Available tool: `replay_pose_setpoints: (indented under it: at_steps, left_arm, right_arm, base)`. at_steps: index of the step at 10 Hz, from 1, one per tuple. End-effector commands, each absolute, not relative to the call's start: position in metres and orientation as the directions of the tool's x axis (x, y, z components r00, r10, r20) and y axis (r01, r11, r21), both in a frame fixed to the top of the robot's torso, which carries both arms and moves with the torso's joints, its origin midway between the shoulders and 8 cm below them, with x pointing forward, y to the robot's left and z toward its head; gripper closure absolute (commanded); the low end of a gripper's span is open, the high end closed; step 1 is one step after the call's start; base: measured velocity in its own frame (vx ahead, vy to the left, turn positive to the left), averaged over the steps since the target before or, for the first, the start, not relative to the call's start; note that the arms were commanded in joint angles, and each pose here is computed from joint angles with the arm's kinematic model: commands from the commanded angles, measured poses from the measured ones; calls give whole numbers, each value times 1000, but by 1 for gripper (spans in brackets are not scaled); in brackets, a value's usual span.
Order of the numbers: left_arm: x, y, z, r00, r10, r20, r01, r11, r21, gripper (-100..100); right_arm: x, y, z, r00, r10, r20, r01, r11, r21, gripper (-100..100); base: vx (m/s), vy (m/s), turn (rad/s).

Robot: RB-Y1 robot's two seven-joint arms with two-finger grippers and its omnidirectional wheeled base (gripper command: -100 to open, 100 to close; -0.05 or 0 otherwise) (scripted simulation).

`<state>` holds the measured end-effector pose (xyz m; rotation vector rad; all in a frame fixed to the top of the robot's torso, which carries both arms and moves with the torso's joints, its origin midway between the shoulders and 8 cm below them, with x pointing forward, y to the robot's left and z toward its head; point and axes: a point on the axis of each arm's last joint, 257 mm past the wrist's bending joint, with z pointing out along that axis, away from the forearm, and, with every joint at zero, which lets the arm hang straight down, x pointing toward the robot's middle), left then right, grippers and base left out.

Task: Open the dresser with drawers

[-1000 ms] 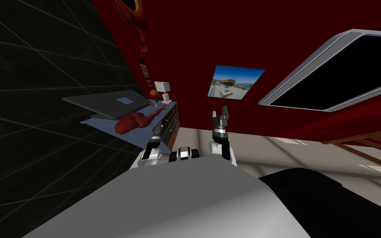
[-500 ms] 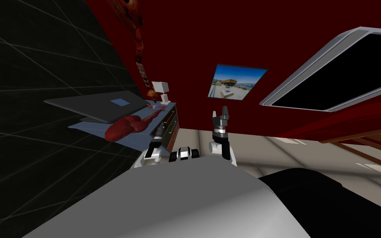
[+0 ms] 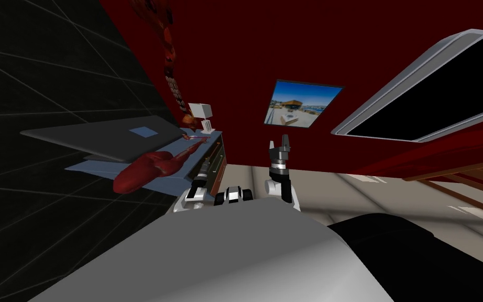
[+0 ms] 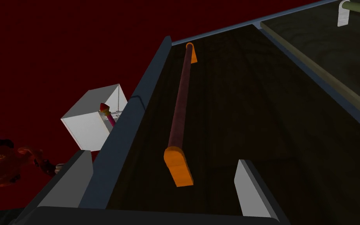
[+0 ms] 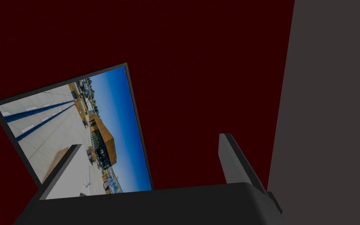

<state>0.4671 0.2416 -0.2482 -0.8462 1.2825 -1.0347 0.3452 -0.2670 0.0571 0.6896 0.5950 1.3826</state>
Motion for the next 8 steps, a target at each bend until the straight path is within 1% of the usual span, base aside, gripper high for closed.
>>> replay_pose_setpoints:
  at_steps: [1,4,5,8]
  left_arm:
    - [469,241,-265,-24,-937,-349,99,345,-933,-100]
    - [470,241,-258,-20,-938,-346,106,343,-934,-100]
    - [471,241,-258,-20,-938,-346,104,343,-934,100]
    - [471,235,-255,-20,-938,-346,105,342,-934,100]
  right_arm:
    - [345,-267,57,103,994,19,-670,55,741,0]
    - [345,-267,57,103,994,19,-670,55,741,0]
    - [345,-267,57,103,994,19,-670,55,741,0]
    - [345,-267,57,103,994,20,-670,55,740,0]
  base:
    - [64,16,-15]
    - [38,-5,-6]
    - [0,0,0]
    - [-23,-132,2]
